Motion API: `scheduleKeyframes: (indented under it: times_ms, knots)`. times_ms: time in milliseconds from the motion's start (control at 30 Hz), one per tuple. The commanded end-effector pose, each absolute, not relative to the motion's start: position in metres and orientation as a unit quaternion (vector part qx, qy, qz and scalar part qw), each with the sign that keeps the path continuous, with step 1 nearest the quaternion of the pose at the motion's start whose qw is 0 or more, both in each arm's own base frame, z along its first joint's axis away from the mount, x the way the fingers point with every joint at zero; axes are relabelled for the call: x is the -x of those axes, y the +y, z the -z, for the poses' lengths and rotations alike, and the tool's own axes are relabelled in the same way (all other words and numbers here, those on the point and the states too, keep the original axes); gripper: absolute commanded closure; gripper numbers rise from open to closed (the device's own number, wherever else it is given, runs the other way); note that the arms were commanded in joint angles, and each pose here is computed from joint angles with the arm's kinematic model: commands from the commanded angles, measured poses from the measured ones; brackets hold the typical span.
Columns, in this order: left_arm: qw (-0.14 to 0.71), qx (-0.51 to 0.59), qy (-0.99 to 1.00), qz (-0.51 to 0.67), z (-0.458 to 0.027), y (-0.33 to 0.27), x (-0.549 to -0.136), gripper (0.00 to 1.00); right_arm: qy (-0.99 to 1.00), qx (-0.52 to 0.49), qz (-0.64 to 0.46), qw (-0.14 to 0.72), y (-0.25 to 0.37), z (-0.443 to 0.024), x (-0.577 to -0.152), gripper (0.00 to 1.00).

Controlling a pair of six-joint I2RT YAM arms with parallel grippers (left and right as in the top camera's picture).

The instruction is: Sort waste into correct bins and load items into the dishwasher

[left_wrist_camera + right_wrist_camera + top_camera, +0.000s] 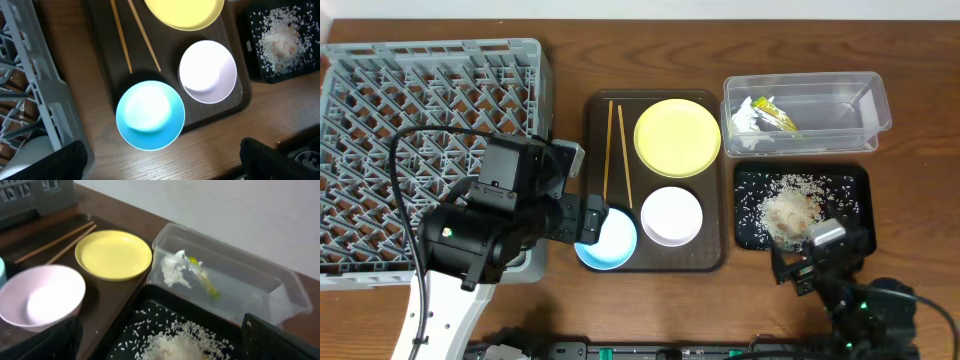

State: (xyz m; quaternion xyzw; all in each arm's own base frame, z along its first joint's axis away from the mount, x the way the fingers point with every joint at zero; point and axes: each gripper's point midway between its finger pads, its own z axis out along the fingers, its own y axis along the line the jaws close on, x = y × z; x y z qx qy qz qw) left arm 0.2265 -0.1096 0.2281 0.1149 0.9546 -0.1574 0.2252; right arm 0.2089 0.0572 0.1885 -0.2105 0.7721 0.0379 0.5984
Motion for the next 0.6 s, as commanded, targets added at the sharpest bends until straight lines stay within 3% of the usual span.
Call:
scheduleKeyframes:
  times_ms: [0, 233, 567]
  knots:
    - [0.232, -0.119, 0.953, 0.152, -0.232, -0.109, -0.228, 0.02, 0.769, 0.201, -0.037, 0.605, 0.055, -0.169, -0.211, 0.01]
    - [0.232, -0.119, 0.953, 0.152, -0.232, -0.109, -0.228, 0.02, 0.759, 0.193, -0.041, 0.621, 0.056, -0.143, -0.225, 0.01]
    - [0.232, -0.119, 0.953, 0.152, -0.232, -0.109, -0.228, 0.02, 0.708, 0.19, -0.027, 0.68, 0.056, -0.162, -0.237, 0.01]
